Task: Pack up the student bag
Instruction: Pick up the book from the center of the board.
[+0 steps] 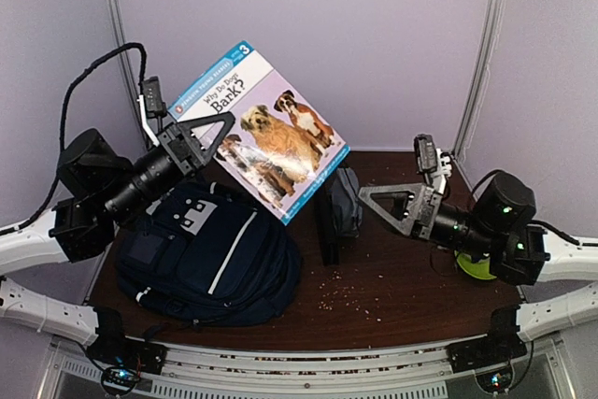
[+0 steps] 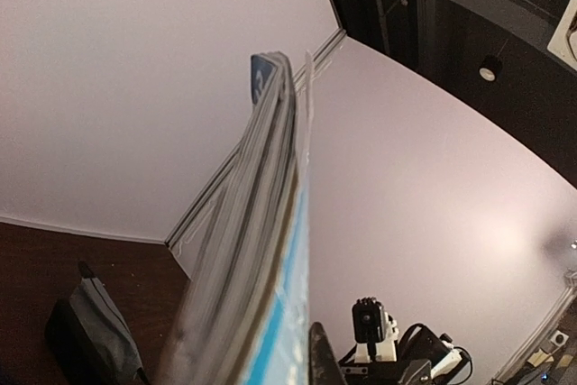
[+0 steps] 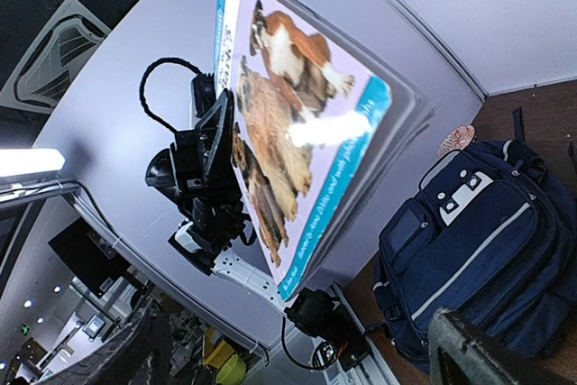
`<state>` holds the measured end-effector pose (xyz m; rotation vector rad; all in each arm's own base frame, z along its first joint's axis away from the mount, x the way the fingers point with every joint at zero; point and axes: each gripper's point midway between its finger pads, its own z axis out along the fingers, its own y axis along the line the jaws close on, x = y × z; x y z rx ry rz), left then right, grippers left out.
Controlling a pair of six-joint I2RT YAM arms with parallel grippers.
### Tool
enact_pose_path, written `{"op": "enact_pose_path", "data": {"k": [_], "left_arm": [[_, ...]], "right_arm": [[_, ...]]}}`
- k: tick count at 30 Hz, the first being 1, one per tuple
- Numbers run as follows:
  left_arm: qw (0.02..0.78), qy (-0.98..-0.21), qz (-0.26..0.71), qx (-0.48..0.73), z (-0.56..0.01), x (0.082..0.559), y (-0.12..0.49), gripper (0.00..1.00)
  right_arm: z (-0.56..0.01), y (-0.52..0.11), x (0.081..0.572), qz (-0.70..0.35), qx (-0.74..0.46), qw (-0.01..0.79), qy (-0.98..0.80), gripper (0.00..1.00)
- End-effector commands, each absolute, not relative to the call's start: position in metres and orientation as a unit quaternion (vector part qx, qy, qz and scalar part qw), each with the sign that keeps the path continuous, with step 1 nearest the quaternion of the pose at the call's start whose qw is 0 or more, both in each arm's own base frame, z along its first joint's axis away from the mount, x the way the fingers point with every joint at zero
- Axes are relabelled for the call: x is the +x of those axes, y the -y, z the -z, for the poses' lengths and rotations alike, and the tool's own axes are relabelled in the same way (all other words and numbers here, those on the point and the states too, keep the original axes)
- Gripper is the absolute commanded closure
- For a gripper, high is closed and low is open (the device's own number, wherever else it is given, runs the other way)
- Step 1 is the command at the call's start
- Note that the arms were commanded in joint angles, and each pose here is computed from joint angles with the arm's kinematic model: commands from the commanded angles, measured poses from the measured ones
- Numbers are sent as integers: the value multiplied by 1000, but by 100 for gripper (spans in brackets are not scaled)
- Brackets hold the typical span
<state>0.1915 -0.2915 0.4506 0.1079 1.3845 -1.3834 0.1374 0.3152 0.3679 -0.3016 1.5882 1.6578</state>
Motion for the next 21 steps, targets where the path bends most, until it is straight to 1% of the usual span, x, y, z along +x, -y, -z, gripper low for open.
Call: {"op": "enact_pose_path", "data": {"k": [1,7,9,15,20,21], "left_arm": [[580,-518,629,9,-486,188,272,100],[548,-501,670,-3,-476,182,276,100],[541,-506,672,-8,-471,182,276,100],[527,-506,682,-27,-463,184,276,100],[524,-496,691,-35,-463,183,274,100],[525,-491,694,-40,-463,183,272,100]], "right_arm": [[-410,-326,146,-714,-70,406,-566,0],[-417,-346,158,-723,-54,401,-559,1],[-419,-350,163,-728,-45,399,-556,3],[-427,-368,171,-748,-32,378,-545,22],[-429,-376,176,-769,-15,359,-529,39],[-429,-376,177,-770,-13,358,-527,44]]}}
